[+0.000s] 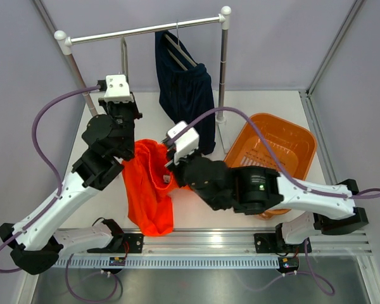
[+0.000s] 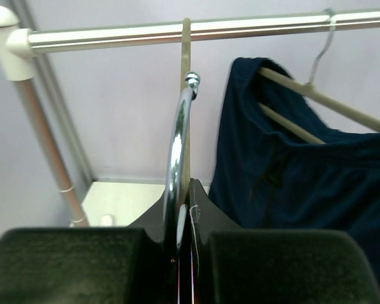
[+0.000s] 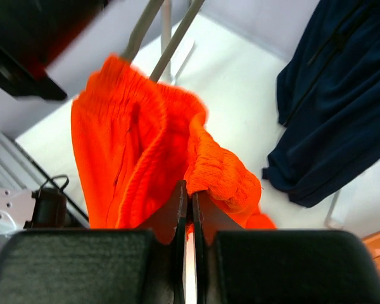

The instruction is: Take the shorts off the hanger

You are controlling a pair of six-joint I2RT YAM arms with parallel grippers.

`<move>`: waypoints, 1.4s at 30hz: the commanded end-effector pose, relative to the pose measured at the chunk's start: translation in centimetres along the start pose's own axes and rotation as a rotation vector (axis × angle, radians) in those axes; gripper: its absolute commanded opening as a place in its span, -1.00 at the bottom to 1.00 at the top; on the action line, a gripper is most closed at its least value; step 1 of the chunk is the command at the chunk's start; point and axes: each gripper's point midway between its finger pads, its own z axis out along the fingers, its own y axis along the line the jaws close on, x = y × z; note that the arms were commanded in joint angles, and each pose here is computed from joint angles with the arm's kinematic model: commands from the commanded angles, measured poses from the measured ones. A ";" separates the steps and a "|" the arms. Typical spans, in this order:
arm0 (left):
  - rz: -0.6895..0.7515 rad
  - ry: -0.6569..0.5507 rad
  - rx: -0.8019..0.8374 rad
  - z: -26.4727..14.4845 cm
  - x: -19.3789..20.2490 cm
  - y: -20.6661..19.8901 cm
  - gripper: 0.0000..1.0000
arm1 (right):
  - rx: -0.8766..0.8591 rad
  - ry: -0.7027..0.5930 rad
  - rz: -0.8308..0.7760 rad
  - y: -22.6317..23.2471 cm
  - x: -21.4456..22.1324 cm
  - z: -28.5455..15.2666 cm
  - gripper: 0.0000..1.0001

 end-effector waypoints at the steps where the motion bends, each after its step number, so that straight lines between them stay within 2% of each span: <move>1: -0.013 -0.030 -0.148 0.4 -0.7 2.3 -1.00 | 0.067 -0.202 0.128 -5.7 -8.3 -5.2 -1.00; 7: 0.030 0.013 -0.231 1.4 0.7 3.6 -1.00 | 0.154 -0.303 0.150 -11.1 -11.6 -9.3 -1.00; 12: 0.023 0.044 -0.234 1.8 1.8 3.7 -1.00 | 0.245 -0.401 0.199 -15.3 -14.1 -12.2 -1.00; 14: 0.027 0.052 -0.235 1.9 2.2 3.8 -1.00 | 0.310 -0.419 0.155 -16.8 -14.9 -13.1 -1.00; 15: 0.034 0.063 -0.230 1.8 2.4 3.7 -1.00 | 0.341 -0.452 0.193 -17.6 -15.8 -13.6 -1.00; 17: 0.001 0.067 -0.201 1.7 2.4 3.3 -1.00 | 0.405 -0.463 0.104 -18.6 -16.8 -14.1 -1.00; 24: -0.038 0.161 -0.054 -0.2 3.8 2.2 -1.00 | 0.637 -0.500 0.035 -23.1 -19.9 -14.4 -1.00; 26: -0.088 0.168 -0.015 -1.0 3.9 1.9 -1.00 | 0.687 -0.522 0.047 -24.9 -20.5 -15.1 -1.00; 32: -0.098 0.233 0.059 -2.7 5.8 1.5 -1.00 | 0.882 -0.647 0.093 -30.3 -22.4 -19.0 -1.00; 38: -0.112 0.243 0.085 -3.9 6.5 1.9 -1.00 | 1.086 -0.693 0.062 -34.0 -23.0 -22.2 -1.00; 42: -0.107 0.245 0.090 -4.1 6.6 2.0 -1.00 | 1.093 -0.714 0.083 -34.8 -22.8 -22.9 -1.00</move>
